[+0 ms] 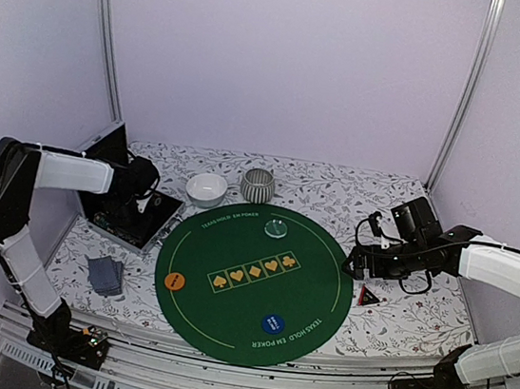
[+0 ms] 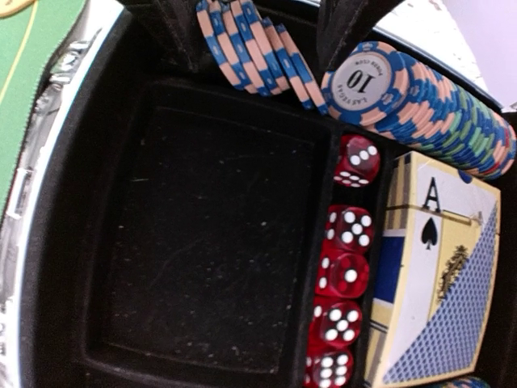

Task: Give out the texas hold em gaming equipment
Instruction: Pick up the pile of poker chips from the chip case.

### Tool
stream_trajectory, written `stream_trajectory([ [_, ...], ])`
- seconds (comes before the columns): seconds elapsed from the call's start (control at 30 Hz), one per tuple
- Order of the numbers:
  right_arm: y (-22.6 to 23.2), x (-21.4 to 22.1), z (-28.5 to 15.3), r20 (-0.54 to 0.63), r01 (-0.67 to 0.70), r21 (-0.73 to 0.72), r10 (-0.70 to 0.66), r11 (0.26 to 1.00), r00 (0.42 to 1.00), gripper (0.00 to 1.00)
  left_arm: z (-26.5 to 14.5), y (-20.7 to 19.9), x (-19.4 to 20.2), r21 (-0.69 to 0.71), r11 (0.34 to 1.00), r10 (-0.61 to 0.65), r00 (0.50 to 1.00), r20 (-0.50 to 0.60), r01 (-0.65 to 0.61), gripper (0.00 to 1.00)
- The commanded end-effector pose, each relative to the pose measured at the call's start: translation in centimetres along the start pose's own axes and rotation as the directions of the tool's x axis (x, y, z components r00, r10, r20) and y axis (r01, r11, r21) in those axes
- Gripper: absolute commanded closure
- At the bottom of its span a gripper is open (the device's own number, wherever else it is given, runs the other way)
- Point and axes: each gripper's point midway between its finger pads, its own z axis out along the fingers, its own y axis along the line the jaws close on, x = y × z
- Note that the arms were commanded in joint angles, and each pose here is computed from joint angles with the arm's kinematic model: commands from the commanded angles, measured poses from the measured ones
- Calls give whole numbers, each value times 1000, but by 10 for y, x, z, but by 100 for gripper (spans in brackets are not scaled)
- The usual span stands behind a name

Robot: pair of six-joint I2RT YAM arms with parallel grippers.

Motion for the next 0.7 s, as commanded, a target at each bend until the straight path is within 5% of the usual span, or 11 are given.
stream_trajectory([
  [0.0, 2, -4, -1, 1, 6, -10, -6, 1000, 1000, 1, 3, 6, 2, -52, 999, 5, 1000, -16, -6, 49],
  [0.17, 3, -4, 0, -1, 8, -11, -8, 1000, 1000, 1, 8, 6, 4, -36, 999, -5, 999, -39, 3, 61],
  [0.33, 3, -6, -1, 3, 12, -11, -12, 1000, 1000, 1, 5, 15, -1, -42, 998, -43, 999, -23, 42, 100],
  [0.67, 16, -22, -17, 58, 29, -57, -26, 998, 998, 1, -80, 36, -43, -5, 988, -150, 954, 258, 157, 100],
])
